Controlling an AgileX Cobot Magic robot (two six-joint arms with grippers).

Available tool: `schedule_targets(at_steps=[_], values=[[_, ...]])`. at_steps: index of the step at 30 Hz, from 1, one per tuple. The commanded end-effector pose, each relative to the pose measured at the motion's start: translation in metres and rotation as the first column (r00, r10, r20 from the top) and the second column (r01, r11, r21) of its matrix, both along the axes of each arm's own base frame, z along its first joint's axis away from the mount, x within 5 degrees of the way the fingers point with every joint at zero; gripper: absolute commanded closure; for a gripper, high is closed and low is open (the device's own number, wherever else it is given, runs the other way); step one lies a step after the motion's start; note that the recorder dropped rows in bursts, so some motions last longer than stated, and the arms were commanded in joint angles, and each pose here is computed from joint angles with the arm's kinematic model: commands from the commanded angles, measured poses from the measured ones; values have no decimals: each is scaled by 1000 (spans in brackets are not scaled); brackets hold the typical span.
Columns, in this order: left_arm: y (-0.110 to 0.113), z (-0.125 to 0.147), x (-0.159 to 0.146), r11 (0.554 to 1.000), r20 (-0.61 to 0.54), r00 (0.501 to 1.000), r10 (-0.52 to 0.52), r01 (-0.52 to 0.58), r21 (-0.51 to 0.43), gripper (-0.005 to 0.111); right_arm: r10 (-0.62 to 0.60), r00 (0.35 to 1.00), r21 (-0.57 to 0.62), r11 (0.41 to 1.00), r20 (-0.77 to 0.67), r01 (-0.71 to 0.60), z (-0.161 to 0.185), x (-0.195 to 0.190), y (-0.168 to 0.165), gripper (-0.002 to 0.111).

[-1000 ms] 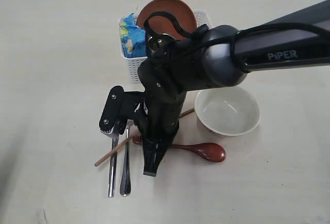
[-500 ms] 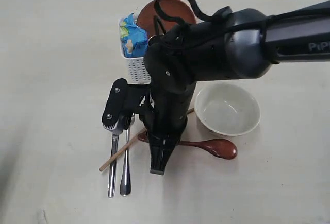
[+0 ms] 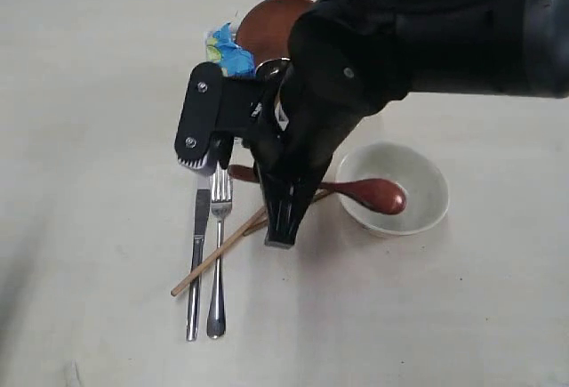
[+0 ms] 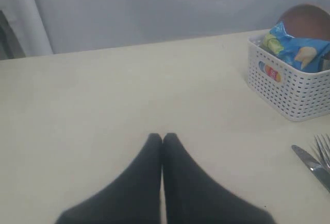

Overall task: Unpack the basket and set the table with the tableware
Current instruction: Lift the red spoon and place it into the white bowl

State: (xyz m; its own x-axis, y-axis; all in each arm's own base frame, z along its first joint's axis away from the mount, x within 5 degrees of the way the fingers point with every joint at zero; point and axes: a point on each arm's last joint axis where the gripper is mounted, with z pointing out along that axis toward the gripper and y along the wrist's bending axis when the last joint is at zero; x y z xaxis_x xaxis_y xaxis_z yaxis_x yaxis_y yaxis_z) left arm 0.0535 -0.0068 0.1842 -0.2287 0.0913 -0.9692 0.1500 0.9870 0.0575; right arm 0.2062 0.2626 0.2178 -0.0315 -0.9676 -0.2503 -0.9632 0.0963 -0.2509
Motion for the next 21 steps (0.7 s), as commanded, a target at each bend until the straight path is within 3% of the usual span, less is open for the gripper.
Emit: schedule_targets(at_steps=[1, 7, 21], values=[[0, 0, 0, 1000, 9, 1000, 3, -3, -4, 106, -59, 996, 35, 998, 73, 57, 7, 24, -15, 109], [0, 0, 0, 1000, 9, 1000, 3, -3, -4, 106, -166, 983, 144, 978, 75, 154, 10, 45, -26, 109], [0, 0, 0, 1000, 9, 1000, 3, -3, -4, 106, -230, 973, 150, 962, 5, 227, -2, 45, -37, 109]])
